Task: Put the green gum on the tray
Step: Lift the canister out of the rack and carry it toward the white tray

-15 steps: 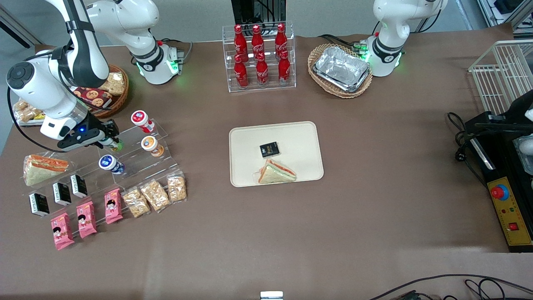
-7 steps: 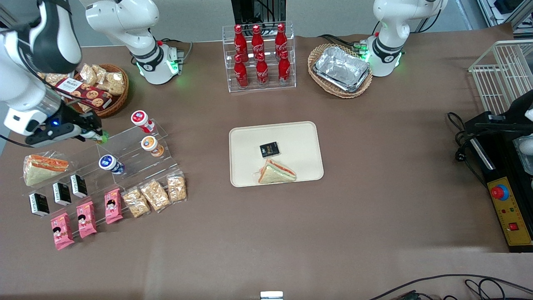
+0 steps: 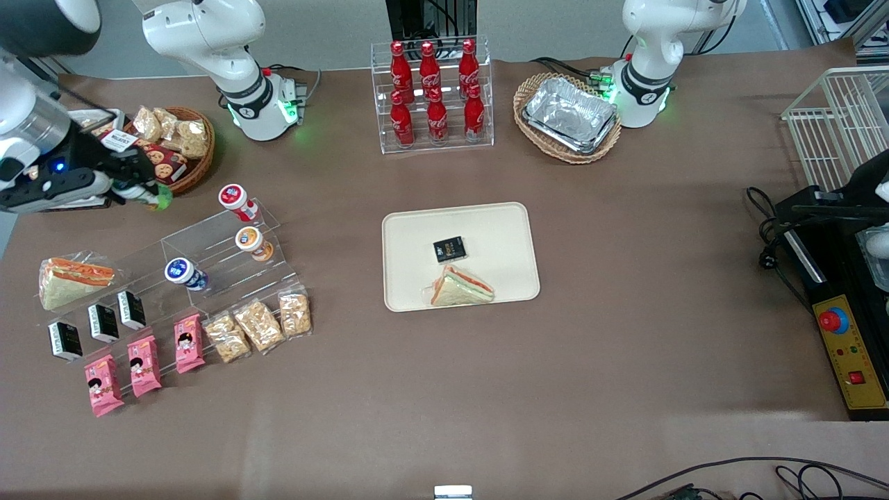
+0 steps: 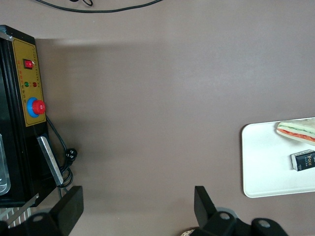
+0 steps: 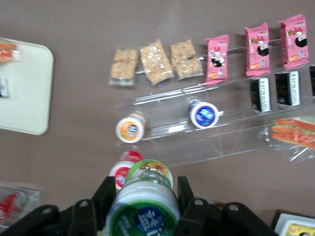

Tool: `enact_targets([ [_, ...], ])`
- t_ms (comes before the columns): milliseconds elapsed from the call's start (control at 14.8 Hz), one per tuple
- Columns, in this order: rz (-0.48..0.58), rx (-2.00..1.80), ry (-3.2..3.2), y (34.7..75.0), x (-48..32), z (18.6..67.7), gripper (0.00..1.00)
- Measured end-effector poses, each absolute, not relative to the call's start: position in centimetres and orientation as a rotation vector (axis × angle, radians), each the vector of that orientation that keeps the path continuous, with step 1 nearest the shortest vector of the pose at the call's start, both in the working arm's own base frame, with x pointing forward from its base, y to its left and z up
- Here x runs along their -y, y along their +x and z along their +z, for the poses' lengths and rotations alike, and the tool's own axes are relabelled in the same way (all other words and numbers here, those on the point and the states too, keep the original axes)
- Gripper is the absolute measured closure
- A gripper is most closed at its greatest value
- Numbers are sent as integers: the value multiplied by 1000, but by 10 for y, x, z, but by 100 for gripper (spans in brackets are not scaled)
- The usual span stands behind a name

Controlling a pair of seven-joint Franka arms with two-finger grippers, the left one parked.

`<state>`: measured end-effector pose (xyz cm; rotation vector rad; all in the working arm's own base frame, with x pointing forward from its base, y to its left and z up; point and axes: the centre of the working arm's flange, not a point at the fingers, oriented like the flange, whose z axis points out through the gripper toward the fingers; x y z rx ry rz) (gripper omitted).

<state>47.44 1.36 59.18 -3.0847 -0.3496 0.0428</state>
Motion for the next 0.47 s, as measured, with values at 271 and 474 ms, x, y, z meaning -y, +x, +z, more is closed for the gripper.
enact_targets([
  [271, 34, 150, -3097, 464, -110, 606, 43],
  [474, 92, -58, -3073, 450, -184, 598, 43],
])
